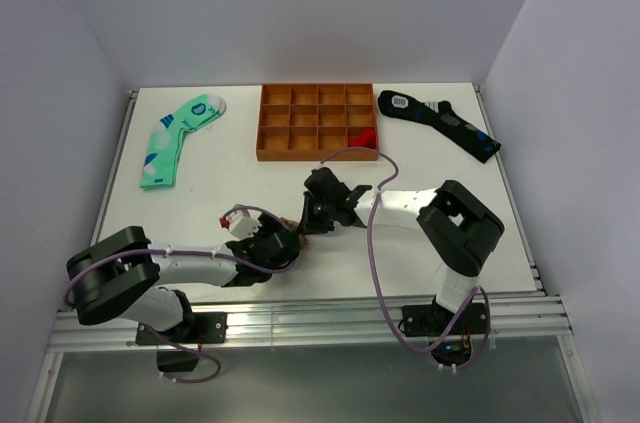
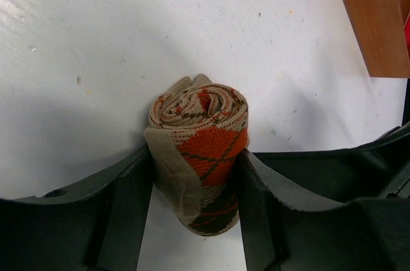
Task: Roll the socks
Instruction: Roll the sock at the center of the board, then pick up the sock at the center of the board.
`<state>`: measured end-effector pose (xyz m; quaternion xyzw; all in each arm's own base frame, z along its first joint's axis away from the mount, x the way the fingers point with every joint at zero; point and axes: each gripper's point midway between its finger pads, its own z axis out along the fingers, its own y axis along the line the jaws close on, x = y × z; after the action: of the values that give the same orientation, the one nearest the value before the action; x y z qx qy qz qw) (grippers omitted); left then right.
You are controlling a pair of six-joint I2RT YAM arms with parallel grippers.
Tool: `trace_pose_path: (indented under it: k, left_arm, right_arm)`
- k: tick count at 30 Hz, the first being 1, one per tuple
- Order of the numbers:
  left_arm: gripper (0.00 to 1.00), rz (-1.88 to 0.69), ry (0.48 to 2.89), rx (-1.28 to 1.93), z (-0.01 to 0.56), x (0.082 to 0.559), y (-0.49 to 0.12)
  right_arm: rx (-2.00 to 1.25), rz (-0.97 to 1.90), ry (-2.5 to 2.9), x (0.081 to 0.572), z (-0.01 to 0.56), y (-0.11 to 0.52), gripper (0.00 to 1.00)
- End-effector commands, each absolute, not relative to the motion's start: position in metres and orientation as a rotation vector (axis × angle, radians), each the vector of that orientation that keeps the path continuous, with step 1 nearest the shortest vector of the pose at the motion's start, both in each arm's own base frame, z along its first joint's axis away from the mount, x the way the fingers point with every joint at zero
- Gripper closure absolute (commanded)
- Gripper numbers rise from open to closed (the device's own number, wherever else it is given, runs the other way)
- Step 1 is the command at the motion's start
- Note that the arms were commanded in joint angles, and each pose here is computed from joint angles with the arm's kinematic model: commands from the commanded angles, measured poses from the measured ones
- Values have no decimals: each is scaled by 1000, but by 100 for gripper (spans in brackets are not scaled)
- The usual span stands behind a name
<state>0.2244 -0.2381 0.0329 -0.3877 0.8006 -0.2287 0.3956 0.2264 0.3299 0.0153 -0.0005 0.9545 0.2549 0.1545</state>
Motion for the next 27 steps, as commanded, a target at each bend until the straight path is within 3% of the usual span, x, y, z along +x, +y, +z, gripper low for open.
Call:
trace_pose_path:
  k: [1,7,14,18,27]
  left_arm:
    - [43,-496,2071,-953,19,227,-231]
    - [55,-478,2098,-959,10,233,-233]
    - [98,-499,2129,-947,8,242,-242]
    - [100,-508,2161,-913,8,245,-242]
    - [100,-601,2219,-892,4,250,-232]
  right_arm:
    - [-126,230,3106,151,-59,242,100]
    - [-160,242,3094,150,-57,244,100]
    - [-163,249,3069,150,-52,246,100]
    - [-130,291,3005,159,-35,250,93]
    - [-11,267,2849,187,5,241,67]
